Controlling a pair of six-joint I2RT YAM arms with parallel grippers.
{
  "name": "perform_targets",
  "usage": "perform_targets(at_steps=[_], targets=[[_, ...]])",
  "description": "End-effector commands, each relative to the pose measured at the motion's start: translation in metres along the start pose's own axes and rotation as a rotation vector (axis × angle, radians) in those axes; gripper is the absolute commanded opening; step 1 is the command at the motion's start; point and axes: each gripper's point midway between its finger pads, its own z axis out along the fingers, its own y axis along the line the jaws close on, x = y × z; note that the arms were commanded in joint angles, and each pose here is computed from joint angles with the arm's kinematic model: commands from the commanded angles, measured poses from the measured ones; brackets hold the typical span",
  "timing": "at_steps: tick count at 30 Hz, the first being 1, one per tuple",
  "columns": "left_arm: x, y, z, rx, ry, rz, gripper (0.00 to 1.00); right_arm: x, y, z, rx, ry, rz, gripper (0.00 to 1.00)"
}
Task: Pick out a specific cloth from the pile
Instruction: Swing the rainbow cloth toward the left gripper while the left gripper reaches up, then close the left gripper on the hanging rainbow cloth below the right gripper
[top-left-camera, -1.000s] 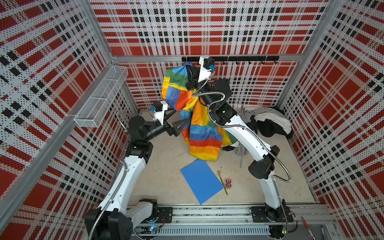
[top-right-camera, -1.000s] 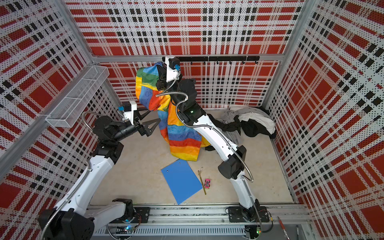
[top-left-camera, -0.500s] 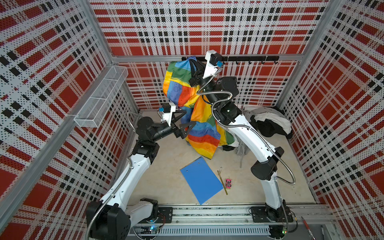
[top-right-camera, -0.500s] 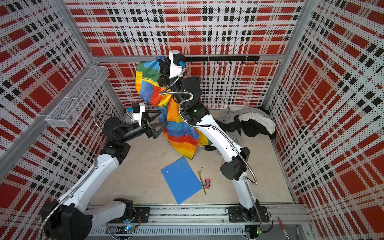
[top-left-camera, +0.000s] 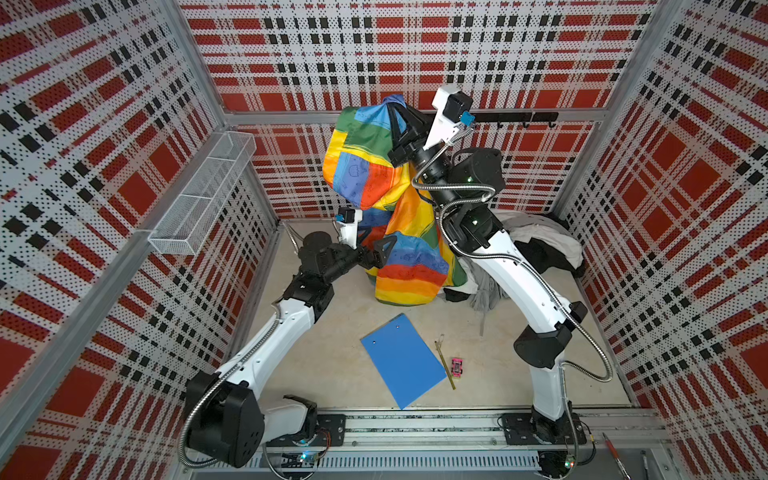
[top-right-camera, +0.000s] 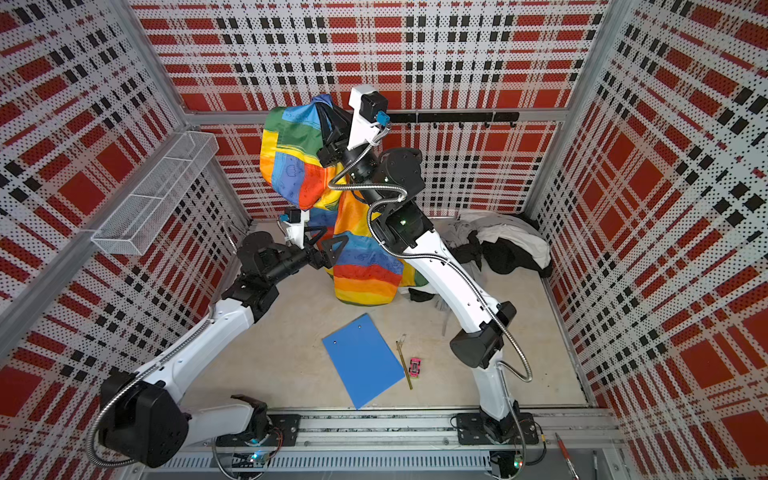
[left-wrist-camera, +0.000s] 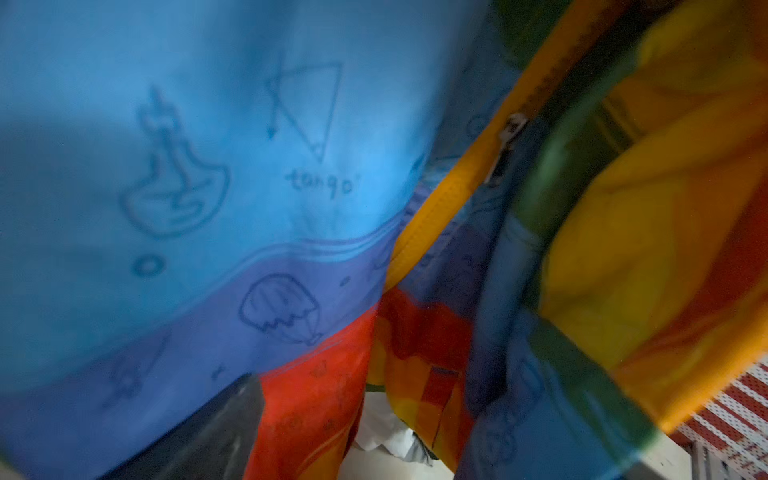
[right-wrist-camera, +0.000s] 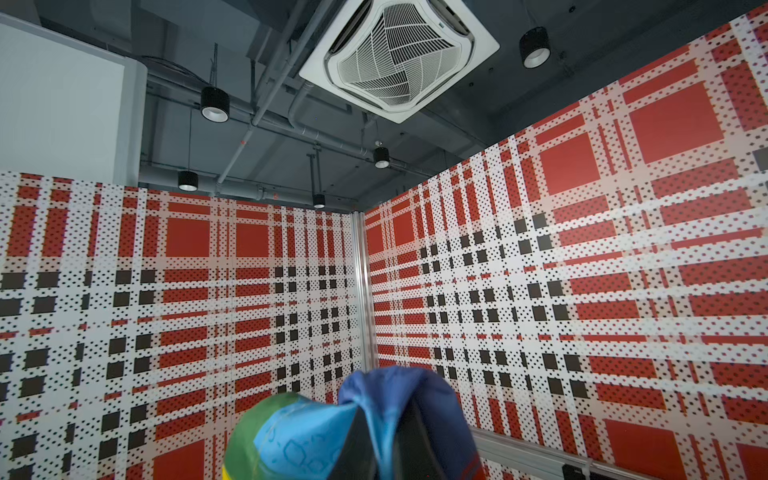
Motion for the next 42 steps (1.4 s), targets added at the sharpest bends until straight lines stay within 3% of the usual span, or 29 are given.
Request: perform_targets(at_steps=[1,4,12,16,26,42], targets=[[-0.010,0.006,0.000,0.016,-0.025,-0.014,0.99,-0.060,0.016,-0.010,-0.051,-0.132,0.009,0.07],[-0.013,-0.002,-0.005,0.077,-0.047,0.011,0.99,-0.054,0.016,-0.011,-0.053,-0.111,0.013,0.07],[-0.033,-0.001,-0.038,-0.065,-0.194,0.146,0.99,-0.051,0.015,-0.013,-0.042,-0.096,0.015,0.08],[-0.037,0.014,-0.040,-0.086,-0.201,0.128,0.99,-0.046,0.019,-0.014,-0.060,-0.082,0.030,0.08],[-0.031,-0.018,-0.034,0.186,-0.150,0.148,0.99,-0.044,0.040,-0.019,-0.156,-0.039,0.086,0.08],[-0.025,-0.034,-0.023,0.254,-0.119,0.092,0.99,-0.042,0.048,-0.031,-0.195,-0.020,0.120,0.08]])
